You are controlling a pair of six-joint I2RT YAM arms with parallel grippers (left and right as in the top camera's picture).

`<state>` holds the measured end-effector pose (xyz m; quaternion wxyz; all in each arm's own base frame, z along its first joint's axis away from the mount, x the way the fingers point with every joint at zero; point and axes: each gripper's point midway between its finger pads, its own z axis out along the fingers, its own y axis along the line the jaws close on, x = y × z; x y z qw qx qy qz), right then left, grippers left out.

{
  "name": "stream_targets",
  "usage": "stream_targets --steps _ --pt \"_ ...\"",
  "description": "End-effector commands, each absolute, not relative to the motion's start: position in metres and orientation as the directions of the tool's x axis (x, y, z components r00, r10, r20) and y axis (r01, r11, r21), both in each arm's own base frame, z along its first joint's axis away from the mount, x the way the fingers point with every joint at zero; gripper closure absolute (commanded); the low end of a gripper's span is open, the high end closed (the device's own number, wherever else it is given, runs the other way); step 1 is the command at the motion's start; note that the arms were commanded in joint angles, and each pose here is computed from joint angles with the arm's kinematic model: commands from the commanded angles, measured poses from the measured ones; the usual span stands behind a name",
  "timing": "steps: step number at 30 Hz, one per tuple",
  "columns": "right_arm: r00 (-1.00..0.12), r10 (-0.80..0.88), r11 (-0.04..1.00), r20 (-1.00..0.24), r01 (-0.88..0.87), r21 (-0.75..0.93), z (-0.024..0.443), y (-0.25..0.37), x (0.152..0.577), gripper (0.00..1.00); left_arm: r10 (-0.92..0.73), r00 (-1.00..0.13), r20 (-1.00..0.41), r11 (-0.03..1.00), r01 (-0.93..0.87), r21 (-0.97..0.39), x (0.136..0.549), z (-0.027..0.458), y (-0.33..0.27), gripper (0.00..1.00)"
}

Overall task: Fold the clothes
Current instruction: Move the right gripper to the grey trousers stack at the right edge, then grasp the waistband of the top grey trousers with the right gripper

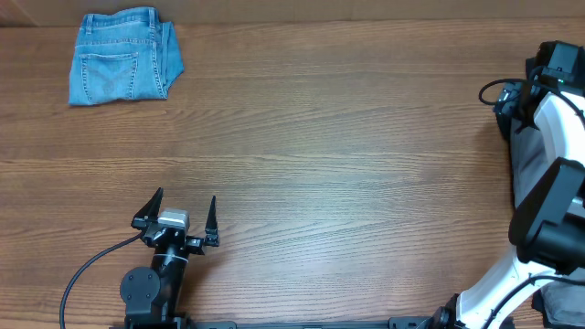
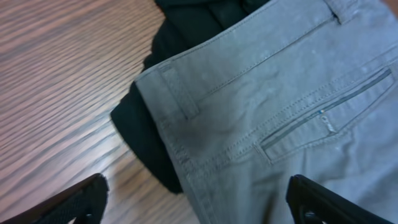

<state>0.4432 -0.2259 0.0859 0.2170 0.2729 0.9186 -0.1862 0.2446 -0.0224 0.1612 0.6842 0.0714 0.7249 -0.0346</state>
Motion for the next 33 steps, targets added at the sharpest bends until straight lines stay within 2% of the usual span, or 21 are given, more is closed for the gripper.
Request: stream_targets --steps 1,7,13,18,22,26,31,33 --pt "-0.778 0.385 0.777 -0.497 0.564 -0.28 0.077 -0.233 0.449 0.07 0.072 -0.047 -0.996 0.987 0.148 0.065 0.245 0.161 -0.022 0.0" --pt "-0.788 0.38 0.78 -0.484 0.555 -0.289 0.059 -0.234 0.454 0.13 0.072 -0.047 -0.996 0.987 0.148 0.065 0.245 0.161 -0.022 0.0" --pt "-0.851 0.325 0.795 -0.412 0.481 -0.369 0.032 -0.238 0.449 0.13 0.072 -0.047 -0.996 0.987 0.148 0.065 0.245 0.161 -0.022 0.0" --pt "-0.858 0.326 0.779 -0.397 0.481 -0.401 0.022 -0.242 0.446 0.26 0.072 -0.047 -0.996 0.987 0.148 0.065 0.245 0.161 -0.022 0.0" --pt "-0.855 0.324 0.778 -0.406 0.485 -0.399 0.02 -0.243 0.449 0.4 0.072 -0.047 -0.996 0.987 0.148 0.065 0.245 0.161 -0.022 0.0" --pt "-0.854 0.321 0.779 -0.409 0.484 -0.4 0.021 -0.244 0.45 0.41 0.072 -0.047 -0.996 0.987 0.148 0.065 0.245 0.161 -0.022 0.0" --pt "-0.853 0.321 0.778 -0.411 0.485 -0.399 0.021 -0.244 0.45 0.56 0.072 -0.047 -0.996 0.987 0.148 0.065 0.245 0.161 -0.022 0.0" --pt "-0.853 0.321 0.778 -0.411 0.485 -0.399 0.021 -0.244 0.45 0.59 0.072 -0.047 -0.996 0.987 0.148 0.065 0.245 0.161 -0.022 0.0"
